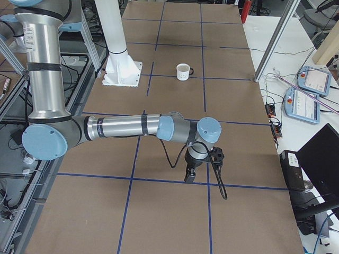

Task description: Flip mug

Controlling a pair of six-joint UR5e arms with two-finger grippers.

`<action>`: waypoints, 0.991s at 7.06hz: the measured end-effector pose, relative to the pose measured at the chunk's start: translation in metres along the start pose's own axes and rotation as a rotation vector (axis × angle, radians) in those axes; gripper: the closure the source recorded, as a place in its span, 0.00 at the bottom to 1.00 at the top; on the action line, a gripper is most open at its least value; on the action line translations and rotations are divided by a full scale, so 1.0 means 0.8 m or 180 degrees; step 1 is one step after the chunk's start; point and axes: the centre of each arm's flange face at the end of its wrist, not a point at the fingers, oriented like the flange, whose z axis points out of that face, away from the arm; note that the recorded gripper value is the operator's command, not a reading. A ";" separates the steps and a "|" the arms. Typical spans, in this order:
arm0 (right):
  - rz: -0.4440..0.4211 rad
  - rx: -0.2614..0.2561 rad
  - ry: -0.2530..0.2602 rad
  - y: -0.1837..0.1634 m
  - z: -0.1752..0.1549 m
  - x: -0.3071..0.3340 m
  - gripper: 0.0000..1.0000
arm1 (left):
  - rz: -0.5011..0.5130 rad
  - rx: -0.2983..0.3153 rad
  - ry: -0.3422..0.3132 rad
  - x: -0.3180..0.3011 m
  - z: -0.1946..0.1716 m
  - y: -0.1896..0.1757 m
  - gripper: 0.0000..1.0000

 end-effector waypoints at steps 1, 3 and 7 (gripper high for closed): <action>0.0000 0.0000 0.0000 0.000 0.000 0.000 0.00 | -0.0032 -0.0012 0.0074 -0.002 0.005 0.003 0.00; 0.0000 0.0000 0.0000 0.000 0.000 0.000 0.00 | -0.0085 -0.0022 0.0131 -0.003 0.009 0.006 0.00; 0.0000 0.0000 0.0000 0.000 0.000 0.000 0.00 | -0.0583 -0.0038 0.0144 -0.003 0.009 0.006 0.00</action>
